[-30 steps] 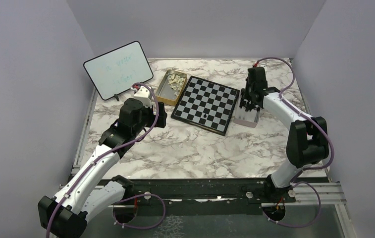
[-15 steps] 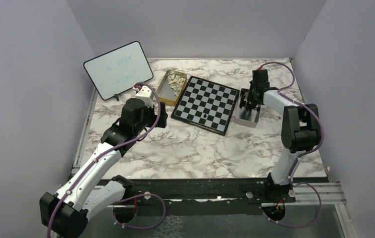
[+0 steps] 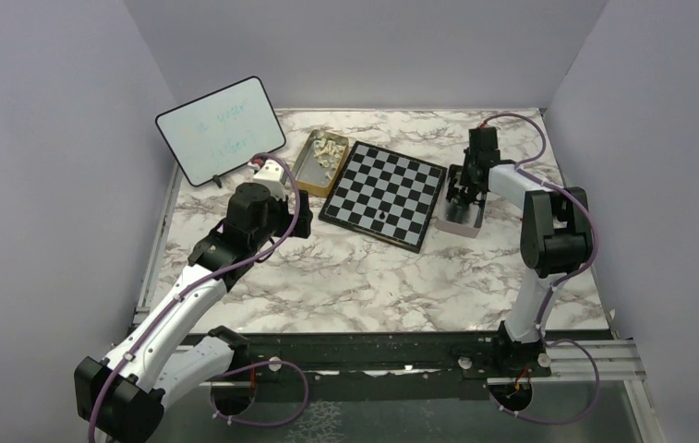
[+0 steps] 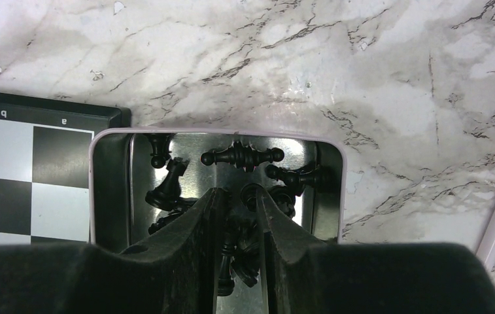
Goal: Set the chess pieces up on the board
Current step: Pick up the chess piece from the storage box.
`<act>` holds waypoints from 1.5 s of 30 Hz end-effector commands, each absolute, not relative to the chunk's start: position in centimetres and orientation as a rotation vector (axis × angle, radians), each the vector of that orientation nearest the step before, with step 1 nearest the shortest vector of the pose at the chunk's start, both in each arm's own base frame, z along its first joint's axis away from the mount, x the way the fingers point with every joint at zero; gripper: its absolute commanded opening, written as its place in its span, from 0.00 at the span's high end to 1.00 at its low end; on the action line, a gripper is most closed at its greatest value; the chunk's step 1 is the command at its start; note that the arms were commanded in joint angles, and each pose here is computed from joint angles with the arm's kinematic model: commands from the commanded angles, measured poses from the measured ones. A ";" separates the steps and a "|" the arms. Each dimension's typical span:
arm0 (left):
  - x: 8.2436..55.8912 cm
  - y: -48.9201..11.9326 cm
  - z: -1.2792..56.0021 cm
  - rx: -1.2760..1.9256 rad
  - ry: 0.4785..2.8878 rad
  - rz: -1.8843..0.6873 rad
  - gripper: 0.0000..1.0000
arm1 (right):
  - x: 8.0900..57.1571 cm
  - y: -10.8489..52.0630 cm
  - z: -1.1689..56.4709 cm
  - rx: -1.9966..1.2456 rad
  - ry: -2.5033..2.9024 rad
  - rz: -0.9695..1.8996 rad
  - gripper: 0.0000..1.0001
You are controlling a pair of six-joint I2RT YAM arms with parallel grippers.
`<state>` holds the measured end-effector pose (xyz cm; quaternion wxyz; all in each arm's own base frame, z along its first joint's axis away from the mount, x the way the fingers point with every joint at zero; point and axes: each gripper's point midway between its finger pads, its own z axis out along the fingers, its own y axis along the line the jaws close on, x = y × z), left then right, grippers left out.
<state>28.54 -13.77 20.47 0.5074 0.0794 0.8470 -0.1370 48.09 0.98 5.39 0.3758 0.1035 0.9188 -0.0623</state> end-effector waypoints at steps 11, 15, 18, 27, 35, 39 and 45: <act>28.4 -14.1 20.8 0.213 2.032 -0.345 0.01 | 48.7 0.1 4.7 0.292 2.346 -0.189 0.71; 28.4 -14.1 20.8 0.212 2.034 -0.345 0.01 | 48.6 0.1 4.5 0.286 2.353 -0.192 0.71; 28.4 -14.2 20.7 0.215 2.036 -0.347 0.01 | 48.6 0.1 4.7 0.281 2.349 -0.191 0.75; 28.4 -14.1 20.9 0.211 2.029 -0.344 0.01 | 48.5 0.0 4.8 0.268 2.353 -0.199 0.79; 28.3 -14.0 21.2 0.208 2.023 -0.343 0.01 | 48.4 0.3 5.2 0.259 2.359 -0.176 0.83; 28.3 -14.0 21.1 0.209 2.023 -0.343 0.01 | 48.0 0.3 6.0 0.260 2.357 -0.177 0.85; 28.2 -14.1 21.2 0.211 2.023 -0.350 0.01 | 47.5 0.3 7.9 0.258 2.348 -0.167 0.86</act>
